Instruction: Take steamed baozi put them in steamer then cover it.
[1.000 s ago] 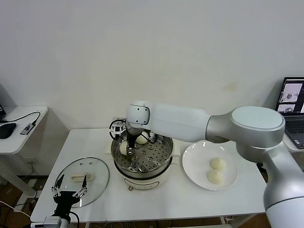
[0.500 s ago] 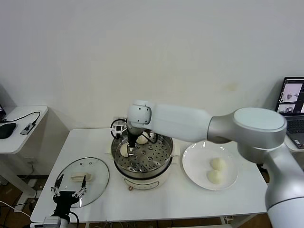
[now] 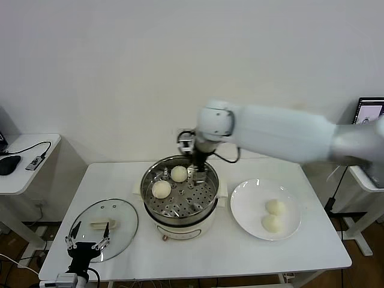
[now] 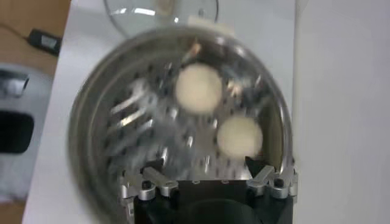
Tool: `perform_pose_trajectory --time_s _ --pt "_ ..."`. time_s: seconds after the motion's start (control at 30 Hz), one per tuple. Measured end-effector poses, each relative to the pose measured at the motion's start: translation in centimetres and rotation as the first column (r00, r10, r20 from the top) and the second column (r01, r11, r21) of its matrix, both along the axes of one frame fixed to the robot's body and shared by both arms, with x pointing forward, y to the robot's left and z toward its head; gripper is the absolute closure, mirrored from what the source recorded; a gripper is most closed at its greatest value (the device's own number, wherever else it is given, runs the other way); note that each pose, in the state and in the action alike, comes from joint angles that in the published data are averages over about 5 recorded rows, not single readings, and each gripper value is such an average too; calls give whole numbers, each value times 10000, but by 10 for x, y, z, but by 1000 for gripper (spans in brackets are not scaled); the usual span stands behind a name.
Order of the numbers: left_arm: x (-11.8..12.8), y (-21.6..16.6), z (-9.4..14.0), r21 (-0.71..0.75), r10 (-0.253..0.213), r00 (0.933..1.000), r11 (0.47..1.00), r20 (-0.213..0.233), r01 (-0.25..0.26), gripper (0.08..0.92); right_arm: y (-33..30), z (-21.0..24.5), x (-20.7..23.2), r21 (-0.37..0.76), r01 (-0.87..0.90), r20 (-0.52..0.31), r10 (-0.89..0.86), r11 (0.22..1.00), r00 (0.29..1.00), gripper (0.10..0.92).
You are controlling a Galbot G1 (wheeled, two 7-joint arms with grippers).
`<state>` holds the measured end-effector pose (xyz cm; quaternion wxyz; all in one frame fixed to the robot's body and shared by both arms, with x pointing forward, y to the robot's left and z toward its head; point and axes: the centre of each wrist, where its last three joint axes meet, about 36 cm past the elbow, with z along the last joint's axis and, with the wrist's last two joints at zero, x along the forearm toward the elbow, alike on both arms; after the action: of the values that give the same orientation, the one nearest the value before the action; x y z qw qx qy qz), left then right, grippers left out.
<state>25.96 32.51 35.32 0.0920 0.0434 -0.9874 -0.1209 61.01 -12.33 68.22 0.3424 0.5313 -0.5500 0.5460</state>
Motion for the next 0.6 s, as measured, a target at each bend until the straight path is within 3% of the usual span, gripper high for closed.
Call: perform_pose_trajectory --time_s 0.23,0.6 --pt "0 1 0 66 25 10000 10000 -65 -25 177 -89 -10 -18 25 -12 20 12 10000 10000 200" --pt "0 2 0 218 62 9999 9997 -151 -59 177 -193 -72 -52 -42 445 -2 -445 9990 9990 200"
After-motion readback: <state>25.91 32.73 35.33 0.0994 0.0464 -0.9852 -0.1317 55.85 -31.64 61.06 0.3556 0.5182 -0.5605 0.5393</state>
